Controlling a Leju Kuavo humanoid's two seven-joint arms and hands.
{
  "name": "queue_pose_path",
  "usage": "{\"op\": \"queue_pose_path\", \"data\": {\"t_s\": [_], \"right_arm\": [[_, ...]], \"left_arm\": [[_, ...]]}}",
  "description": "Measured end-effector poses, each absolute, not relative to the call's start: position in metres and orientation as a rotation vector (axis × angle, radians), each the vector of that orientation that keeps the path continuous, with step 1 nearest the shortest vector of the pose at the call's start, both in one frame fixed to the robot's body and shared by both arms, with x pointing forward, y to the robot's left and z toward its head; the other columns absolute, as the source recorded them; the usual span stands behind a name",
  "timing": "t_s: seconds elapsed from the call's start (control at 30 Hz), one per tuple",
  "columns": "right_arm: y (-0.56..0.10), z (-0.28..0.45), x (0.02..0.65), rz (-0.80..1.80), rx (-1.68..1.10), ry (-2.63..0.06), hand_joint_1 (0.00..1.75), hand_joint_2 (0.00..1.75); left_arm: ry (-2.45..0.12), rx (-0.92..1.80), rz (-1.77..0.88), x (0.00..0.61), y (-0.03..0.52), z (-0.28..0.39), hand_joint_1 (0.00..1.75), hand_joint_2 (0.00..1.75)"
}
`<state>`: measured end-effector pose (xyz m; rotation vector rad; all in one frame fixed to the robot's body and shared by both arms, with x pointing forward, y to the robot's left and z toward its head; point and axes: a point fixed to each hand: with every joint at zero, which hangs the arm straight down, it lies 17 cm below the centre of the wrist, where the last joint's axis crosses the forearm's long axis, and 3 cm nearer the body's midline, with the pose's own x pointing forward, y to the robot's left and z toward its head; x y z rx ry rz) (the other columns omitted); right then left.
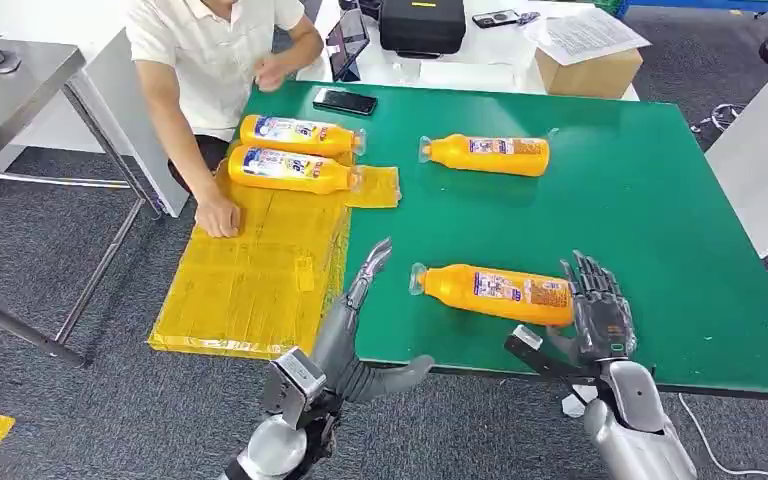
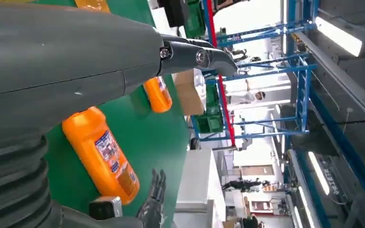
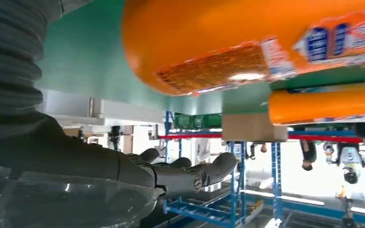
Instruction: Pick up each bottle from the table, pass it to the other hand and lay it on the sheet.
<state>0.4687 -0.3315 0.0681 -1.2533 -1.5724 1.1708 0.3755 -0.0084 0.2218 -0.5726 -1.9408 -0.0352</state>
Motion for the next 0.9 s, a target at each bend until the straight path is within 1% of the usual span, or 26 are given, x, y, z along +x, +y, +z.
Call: {"op": "queue_pose_path", "data": {"t_s": [0.3, 0.43, 0.9], "right_arm": [[-0.305, 0.036, 0.48, 1.204, -1.064, -1.525, 0.0, 1.75], [-0.3, 0.033, 0.489, 1.221, -1.022, -1.511, 0.0, 1.75], [-0.289, 0.031, 0.499, 1.25, -0.993, -1.503, 0.0, 1.75]], "left_arm": [[-1.916, -0.591, -0.034, 0.378, -0.012, 0.22, 0.0, 1.75], [-1.906, -0.604, -0.034, 0.379, -0.015, 0.22, 0.0, 1.75], [-1.907, -0.608, -0.037, 0.379, -0.016, 0.221, 0.0, 1.75]]}}
